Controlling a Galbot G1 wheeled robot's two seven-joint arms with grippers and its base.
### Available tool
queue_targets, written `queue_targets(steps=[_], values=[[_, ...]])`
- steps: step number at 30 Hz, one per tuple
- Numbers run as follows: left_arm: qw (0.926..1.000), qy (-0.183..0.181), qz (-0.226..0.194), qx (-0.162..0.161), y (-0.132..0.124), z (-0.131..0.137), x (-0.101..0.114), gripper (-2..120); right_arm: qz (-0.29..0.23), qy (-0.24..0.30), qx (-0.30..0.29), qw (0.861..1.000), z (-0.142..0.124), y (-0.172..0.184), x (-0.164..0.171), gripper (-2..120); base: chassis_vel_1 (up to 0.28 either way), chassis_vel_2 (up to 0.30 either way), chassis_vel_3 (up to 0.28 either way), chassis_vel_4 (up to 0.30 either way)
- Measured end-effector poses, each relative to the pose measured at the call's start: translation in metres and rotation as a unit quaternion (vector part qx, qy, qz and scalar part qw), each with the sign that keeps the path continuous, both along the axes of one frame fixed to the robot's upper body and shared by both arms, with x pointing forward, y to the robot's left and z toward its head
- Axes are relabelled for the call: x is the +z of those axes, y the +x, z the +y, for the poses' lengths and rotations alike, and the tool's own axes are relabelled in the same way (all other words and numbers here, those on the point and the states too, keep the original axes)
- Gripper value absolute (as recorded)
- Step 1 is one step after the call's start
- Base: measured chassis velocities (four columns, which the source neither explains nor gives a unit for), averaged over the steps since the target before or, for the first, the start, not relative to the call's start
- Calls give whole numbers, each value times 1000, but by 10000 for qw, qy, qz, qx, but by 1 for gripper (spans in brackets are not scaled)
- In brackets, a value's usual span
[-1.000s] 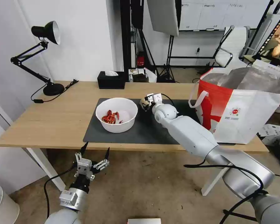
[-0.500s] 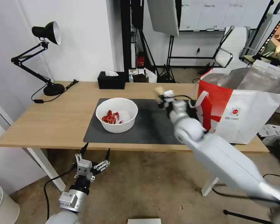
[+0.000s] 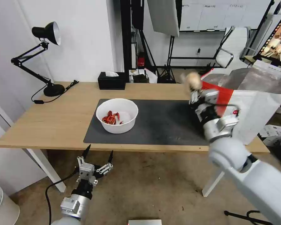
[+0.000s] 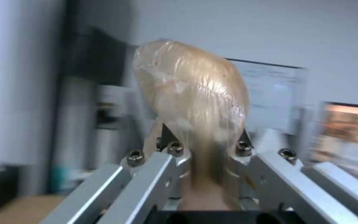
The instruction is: Pick up the trash from the table and place it into the takeout bag.
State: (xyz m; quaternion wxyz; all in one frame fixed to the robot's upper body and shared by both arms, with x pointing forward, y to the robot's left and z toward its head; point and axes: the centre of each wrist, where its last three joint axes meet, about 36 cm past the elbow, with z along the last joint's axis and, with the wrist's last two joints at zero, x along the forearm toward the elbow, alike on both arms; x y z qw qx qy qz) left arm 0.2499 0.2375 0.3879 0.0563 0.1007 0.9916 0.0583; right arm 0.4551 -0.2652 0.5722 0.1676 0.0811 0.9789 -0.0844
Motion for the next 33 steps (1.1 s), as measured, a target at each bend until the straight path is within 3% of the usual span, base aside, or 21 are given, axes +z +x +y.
queue_targets(steps=[1,5,10,16,17,21,33], values=[[10000,0,0,0,0,0,0,100,0,0,0,10000,0,0,0,6,0,0,0,0],[10000,-22,44,-5,-3,-2,-2,100,122,312,-939,9950,-24,24,24,6,0,0,0,0],[10000,-35,64,-17,-6,-2,-1,100,419,444,-1255,9902,-38,36,35,6,0,0,0,0],[10000,-35,55,-24,-6,-2,-1,100,1340,223,-1392,9809,-52,40,37,7,0,0,0,0],[10000,-36,55,-28,-6,-3,-1,100,1596,141,-1352,9778,-54,39,38,14,0,0,0,0],[10000,-37,52,-39,-6,-2,0,100,1774,50,-1302,9755,-54,38,39,26,0,0,0,0],[10000,-58,21,-65,-6,-3,2,100,1699,-72,-1266,9773,-53,40,50,72,0,0,0,0]])
